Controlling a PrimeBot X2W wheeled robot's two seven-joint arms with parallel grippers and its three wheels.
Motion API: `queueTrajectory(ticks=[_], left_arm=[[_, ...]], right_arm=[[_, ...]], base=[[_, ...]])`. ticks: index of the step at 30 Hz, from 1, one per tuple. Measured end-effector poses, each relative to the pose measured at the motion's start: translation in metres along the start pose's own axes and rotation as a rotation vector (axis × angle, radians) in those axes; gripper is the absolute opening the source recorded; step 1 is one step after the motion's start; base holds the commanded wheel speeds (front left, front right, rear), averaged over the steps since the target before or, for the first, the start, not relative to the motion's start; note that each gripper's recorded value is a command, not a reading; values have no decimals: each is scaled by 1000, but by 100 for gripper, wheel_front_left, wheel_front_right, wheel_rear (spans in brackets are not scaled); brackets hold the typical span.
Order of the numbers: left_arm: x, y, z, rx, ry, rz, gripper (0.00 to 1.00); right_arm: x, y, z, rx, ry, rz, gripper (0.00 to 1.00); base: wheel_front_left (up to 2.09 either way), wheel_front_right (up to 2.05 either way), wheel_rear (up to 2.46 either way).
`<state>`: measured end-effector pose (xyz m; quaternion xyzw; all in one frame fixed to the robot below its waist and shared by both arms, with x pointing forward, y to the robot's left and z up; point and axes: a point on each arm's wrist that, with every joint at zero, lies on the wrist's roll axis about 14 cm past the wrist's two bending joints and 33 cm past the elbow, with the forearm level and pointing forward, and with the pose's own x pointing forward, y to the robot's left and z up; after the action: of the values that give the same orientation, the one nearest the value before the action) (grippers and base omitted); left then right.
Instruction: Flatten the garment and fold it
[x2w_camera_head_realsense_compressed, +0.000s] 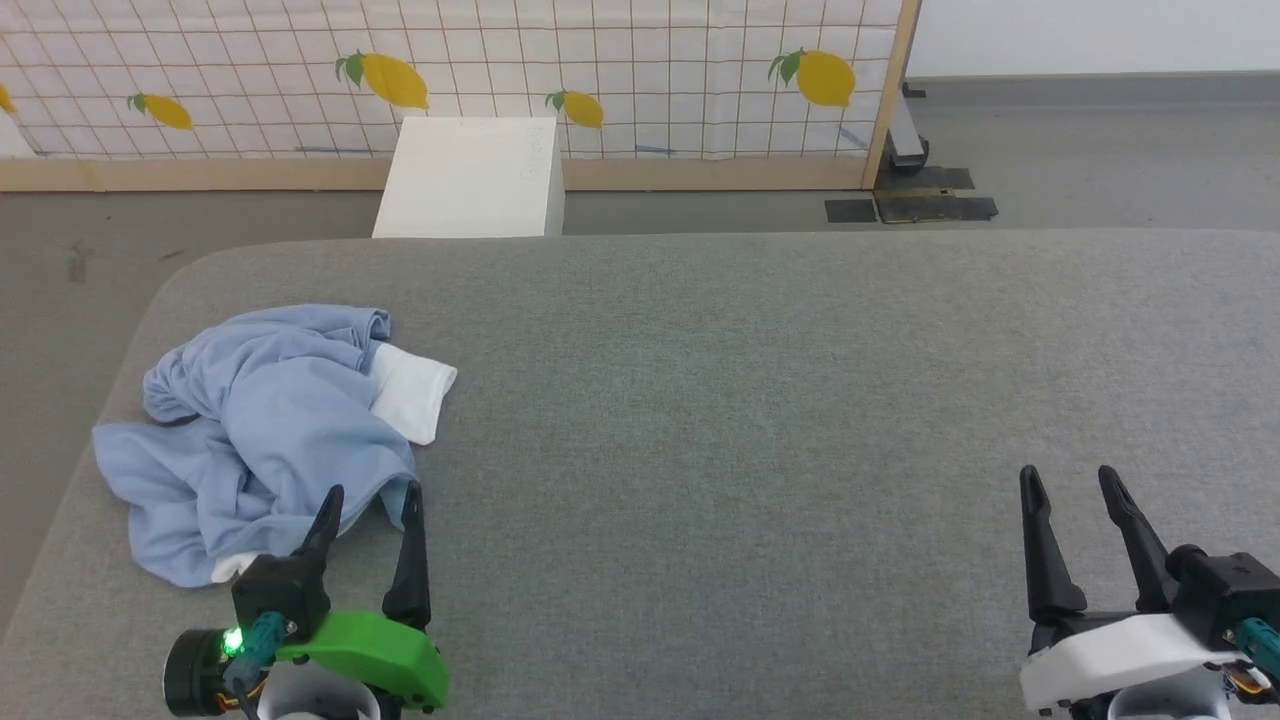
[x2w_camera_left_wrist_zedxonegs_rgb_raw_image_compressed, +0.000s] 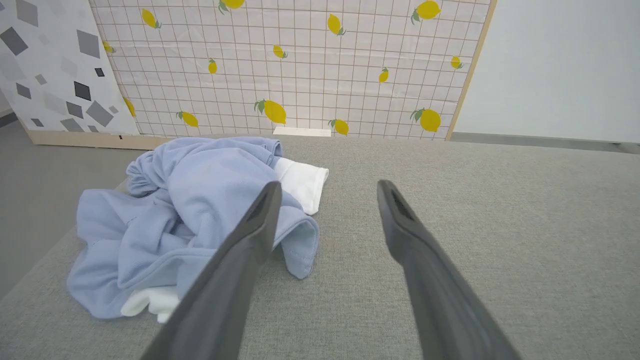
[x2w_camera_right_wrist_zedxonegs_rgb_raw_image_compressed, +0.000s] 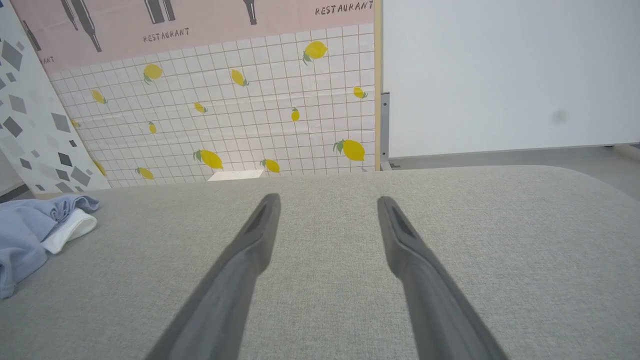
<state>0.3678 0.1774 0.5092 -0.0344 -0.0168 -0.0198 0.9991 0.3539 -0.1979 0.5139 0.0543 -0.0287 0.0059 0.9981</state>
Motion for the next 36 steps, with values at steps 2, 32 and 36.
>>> queueTrajectory(ticks=[2, 32, 36], left_arm=[[0, 1, 0, -1, -2, 1, 100], [-75, 93, 2, -9, -43, 312, 100], [-94, 110, 2, -18, -50, 380, 100]], right_arm=[[0, 0, 0, 0, -3, -1, 100], [28, 91, -22, 44, 29, 269, 100], [32, 114, -28, 51, 43, 337, 100]], base=[[0, 0, 0], [0, 0, 0], [0, 0, 0]])
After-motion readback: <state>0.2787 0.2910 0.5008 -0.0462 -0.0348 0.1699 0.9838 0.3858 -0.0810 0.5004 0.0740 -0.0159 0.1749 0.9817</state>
